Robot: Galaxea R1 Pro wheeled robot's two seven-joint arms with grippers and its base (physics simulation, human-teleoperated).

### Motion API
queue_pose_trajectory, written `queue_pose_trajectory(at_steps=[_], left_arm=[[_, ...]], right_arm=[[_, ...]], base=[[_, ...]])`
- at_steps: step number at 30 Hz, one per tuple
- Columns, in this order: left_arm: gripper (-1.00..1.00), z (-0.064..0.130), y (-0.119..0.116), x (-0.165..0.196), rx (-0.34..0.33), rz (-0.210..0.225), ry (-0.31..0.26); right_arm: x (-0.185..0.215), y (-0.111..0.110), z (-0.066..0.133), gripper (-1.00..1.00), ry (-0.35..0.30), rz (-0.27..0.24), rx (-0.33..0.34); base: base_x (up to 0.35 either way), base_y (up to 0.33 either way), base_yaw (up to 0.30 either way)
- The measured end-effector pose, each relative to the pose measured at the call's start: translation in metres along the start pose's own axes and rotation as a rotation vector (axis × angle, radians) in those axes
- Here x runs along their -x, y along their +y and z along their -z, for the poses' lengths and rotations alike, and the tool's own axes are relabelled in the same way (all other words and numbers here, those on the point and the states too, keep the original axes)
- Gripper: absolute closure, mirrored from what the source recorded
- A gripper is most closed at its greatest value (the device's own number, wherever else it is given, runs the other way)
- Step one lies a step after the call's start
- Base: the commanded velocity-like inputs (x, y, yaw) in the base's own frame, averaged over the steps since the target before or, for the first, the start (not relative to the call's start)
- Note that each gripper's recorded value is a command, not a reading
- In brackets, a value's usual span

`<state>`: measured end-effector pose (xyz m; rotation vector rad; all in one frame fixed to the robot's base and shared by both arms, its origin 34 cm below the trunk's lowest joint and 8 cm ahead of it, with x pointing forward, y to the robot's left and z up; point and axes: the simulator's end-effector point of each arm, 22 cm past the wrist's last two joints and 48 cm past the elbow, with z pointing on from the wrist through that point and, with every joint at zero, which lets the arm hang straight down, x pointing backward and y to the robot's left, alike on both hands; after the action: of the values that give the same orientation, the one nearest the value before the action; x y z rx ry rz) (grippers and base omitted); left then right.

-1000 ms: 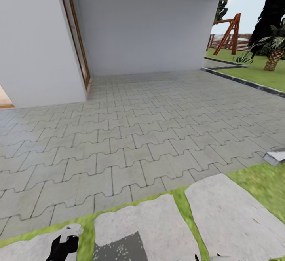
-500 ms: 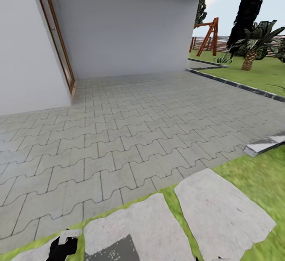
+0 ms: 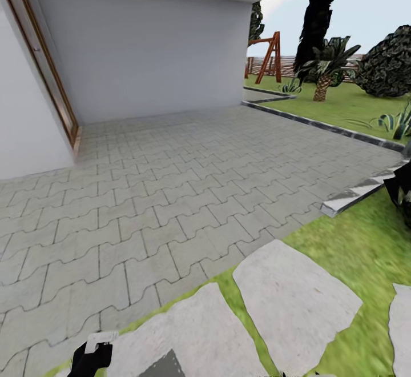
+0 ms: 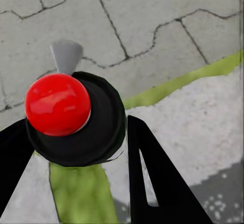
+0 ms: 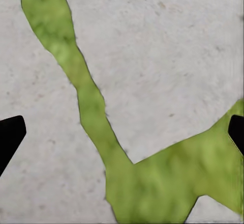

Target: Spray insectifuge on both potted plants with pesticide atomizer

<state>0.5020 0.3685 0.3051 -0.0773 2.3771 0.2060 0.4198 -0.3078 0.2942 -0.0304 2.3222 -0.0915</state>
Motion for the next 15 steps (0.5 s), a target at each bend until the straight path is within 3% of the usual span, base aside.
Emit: queue_pose_trajectory(at_steps=[15], left_arm=[[1.0,0.0026,-0.0042,0.0065,-0.009,-0.001,-0.009]], right_arm=[[0.0081,0.0007,0.0008,-1.0,-0.014,-0.001,0.001]], base=[[0.0,0.0,-0.282]])
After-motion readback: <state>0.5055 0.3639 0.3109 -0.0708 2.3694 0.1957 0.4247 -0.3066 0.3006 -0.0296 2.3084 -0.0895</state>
